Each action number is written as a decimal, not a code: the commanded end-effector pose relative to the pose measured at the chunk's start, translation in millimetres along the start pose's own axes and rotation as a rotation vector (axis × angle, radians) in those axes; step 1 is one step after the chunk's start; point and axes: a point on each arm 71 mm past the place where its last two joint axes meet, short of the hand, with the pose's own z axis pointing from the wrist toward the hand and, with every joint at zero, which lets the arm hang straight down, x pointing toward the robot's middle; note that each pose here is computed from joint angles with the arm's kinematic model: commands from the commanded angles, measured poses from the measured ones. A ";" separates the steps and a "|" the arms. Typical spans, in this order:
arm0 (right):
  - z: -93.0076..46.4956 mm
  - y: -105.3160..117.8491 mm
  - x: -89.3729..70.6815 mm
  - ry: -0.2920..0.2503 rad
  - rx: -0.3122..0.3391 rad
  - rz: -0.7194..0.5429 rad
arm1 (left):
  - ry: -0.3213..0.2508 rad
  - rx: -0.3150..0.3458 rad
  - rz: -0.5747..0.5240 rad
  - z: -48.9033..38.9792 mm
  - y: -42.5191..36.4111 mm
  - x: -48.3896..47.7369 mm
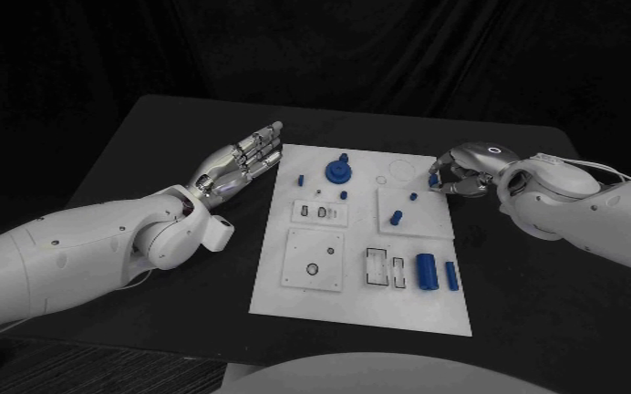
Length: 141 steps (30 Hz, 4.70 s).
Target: Assemble the parts on the task board
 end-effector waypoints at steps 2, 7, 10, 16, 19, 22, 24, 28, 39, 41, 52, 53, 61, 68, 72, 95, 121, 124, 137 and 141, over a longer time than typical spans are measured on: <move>-0.1 0.1 -0.4 -0.017 -0.004 -0.003 | 0.010 0.010 -0.008 0.4 -0.5 1.5; 0.3 0.7 -0.6 -0.020 -0.004 -0.003 | 0.010 0.006 -0.008 0.1 -0.2 1.2; 0.4 0.9 -1.0 -0.025 -0.006 -0.002 | 0.010 0.005 -0.008 0.0 -0.1 1.1; -0.5 1.2 -4.7 -0.077 -0.009 0.002 | 0.012 0.004 -0.010 0.5 0.0 1.6; -1.0 1.3 -6.7 -0.105 -0.010 0.004 | 0.013 0.003 -0.010 0.7 0.2 1.7; -2.3 1.6 -8.8 -0.134 -0.015 0.007 | 0.014 0.002 -0.011 1.0 0.4 1.8; -3.3 2.1 -9.7 -0.147 -0.017 0.009 | 0.015 0.002 -0.011 1.1 0.5 1.9; -7.2 5.7 -11.9 -0.170 -0.026 0.019 | 0.015 0.000 -0.011 1.0 0.7 1.9; -17.0 51.4 -30.2 -0.176 -0.129 0.071 | 0.015 -0.003 -0.011 1.2 1.1 2.1; -17.6 66.5 -31.1 -0.163 -0.169 0.082 | 0.017 -0.003 -0.012 1.6 1.1 2.6; -7.2 125.7 -18.3 -0.085 -0.305 0.110 | 0.021 -0.001 -0.015 2.3 1.2 3.4; -5.2 129.5 -16.9 -0.079 -0.312 0.110 | 0.022 -0.001 -0.015 2.6 1.2 3.7; 11.2 157.6 -1.0 -0.032 -0.368 0.109 | 0.032 0.002 -0.021 5.0 1.9 6.2; 19.6 172.6 10.1 -0.009 -0.399 0.110 | 0.035 0.002 -0.023 5.4 2.2 7.0; 23.0 176.8 12.9 0.000 -0.404 0.108 | 0.036 0.002 -0.024 5.5 2.3 7.1; 30.2 184.5 18.2 0.048 -0.410 0.092 | 0.042 -0.003 -0.028 5.9 2.7 8.7; 31.3 184.4 19.3 0.060 -0.408 0.087 | 0.042 -0.005 -0.028 6.4 3.1 8.9; 29.7 180.9 17.5 0.039 -0.404 0.093 | 0.040 -0.005 -0.027 6.1 3.0 8.7; 4.1 163.9 -26.0 -0.192 -0.438 0.136 | 0.030 -0.001 -0.023 3.7 0.6 11.3; -15.5 151.6 -49.3 -0.256 -0.431 0.143 | 0.009 0.010 -0.011 0.5 -2.2 11.4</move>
